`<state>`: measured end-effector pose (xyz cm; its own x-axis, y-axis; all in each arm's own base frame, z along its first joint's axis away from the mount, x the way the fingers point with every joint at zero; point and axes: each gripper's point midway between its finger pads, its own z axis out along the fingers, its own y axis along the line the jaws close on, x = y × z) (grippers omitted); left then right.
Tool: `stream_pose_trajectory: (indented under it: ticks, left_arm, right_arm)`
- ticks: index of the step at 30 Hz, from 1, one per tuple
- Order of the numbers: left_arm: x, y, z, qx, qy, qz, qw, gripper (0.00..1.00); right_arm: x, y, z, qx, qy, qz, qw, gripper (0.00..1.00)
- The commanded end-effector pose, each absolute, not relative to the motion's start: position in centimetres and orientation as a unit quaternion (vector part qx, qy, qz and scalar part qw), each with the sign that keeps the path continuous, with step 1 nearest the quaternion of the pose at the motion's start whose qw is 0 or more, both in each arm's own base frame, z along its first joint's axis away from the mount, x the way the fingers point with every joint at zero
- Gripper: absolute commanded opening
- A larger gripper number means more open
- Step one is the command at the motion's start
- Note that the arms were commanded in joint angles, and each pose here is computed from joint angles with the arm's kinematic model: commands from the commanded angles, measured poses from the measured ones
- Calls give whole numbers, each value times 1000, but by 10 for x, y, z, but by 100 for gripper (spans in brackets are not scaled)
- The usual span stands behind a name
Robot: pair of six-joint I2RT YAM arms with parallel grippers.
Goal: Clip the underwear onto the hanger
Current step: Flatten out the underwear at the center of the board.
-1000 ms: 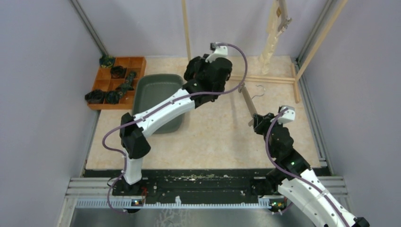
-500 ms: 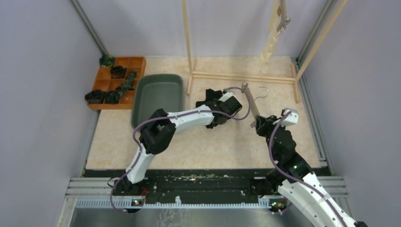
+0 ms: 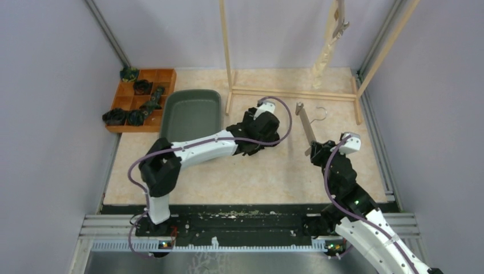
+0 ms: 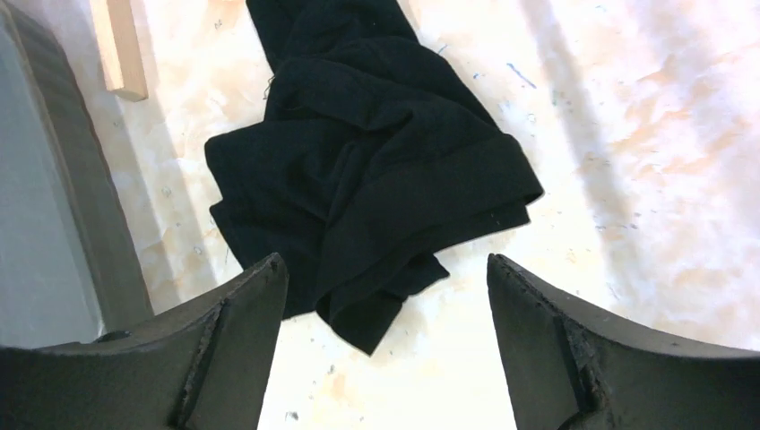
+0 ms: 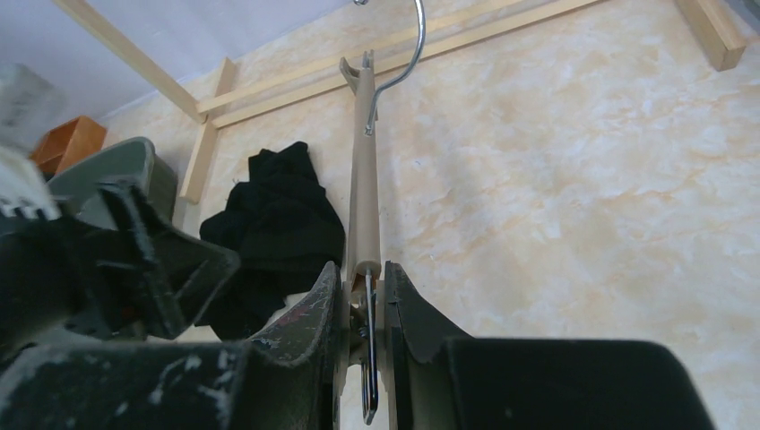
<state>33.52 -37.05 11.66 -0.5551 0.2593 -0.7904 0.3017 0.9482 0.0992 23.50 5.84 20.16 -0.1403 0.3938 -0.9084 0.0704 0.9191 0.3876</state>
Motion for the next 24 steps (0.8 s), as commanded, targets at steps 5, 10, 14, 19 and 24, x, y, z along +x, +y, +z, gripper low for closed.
stream_pose_trajectory:
  ticks: [5,10,14,19,24]
  left_arm:
    - [316,-361,127,117,862,-119,478,89]
    - [294,-360,121,119,842,-208,483,88]
    - [286,-350,116,103,834,-230,490,86]
    - [289,-346,113,90,828,-272,483,86]
    - [296,-341,104,74,821,-306,476,85]
  right_arm:
    - [237,60,233,163,716,149,662,0]
    - [237,61,233,162,717,150,661,0]
    - [236,62,233,161,717,153,660,0]
    - [236,63,233,160,717,156,660,0]
    - [236,62,233,160,718,155,660,0]
